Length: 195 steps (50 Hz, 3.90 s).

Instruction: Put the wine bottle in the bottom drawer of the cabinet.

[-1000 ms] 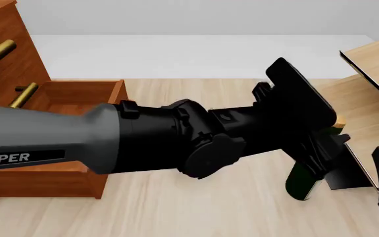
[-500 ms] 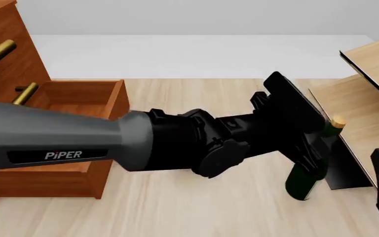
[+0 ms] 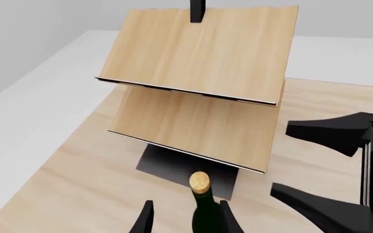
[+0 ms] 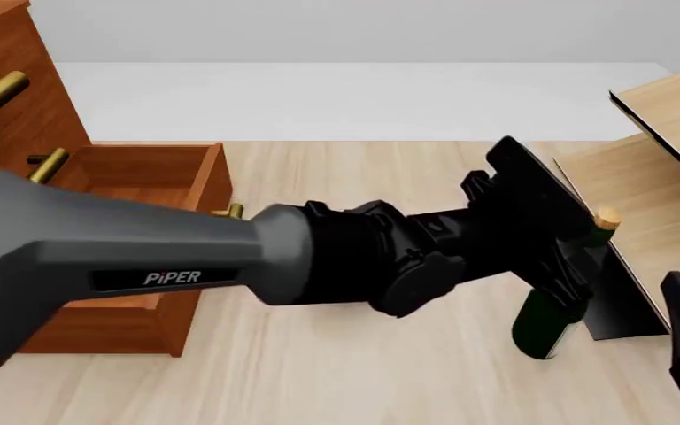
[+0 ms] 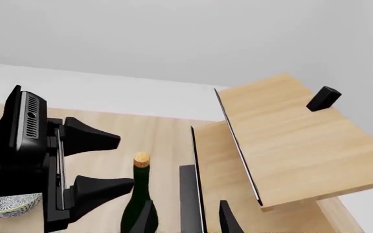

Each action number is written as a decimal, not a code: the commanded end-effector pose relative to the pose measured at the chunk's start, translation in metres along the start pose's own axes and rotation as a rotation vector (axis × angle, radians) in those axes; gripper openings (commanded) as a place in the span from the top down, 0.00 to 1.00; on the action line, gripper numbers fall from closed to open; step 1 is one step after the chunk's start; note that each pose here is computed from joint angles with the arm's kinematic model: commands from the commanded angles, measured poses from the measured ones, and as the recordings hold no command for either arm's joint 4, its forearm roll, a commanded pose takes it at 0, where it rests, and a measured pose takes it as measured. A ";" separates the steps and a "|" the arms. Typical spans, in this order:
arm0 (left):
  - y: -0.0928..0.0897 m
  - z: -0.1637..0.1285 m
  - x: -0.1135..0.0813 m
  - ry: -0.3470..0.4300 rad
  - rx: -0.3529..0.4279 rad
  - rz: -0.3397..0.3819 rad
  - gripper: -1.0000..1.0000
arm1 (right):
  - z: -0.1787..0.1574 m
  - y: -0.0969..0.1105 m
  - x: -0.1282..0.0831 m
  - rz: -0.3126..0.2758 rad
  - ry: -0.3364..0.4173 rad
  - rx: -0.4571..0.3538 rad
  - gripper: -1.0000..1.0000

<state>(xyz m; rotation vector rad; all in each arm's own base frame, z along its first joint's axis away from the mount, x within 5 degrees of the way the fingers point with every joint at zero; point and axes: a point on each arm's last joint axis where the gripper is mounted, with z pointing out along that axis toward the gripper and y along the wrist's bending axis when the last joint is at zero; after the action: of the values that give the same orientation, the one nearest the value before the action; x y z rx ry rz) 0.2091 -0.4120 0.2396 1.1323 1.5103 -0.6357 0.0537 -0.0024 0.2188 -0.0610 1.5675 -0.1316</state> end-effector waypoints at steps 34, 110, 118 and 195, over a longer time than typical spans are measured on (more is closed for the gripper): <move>-0.005 0.033 0.015 0.015 0.006 -0.018 0.00 | 0.001 0.001 0.009 0.006 0.022 0.008 0.00; -0.003 -0.045 -0.066 -0.113 0.016 -0.057 1.00 | -0.001 0.000 -0.003 -0.002 0.001 -0.004 0.00; 0.012 -0.090 -0.096 -0.196 -0.015 -0.065 1.00 | -0.002 0.000 -0.007 -0.005 -0.007 -0.007 0.00; 0.144 -0.381 -0.170 -0.236 -0.702 -0.044 1.00 | -0.005 0.002 -0.023 -0.012 -0.054 -0.085 0.00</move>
<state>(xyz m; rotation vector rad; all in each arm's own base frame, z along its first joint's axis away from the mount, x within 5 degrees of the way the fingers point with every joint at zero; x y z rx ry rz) 0.1688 -0.0996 0.5131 0.4827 1.3532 -0.3158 0.0485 0.0018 0.2417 -0.1343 1.5200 -0.0816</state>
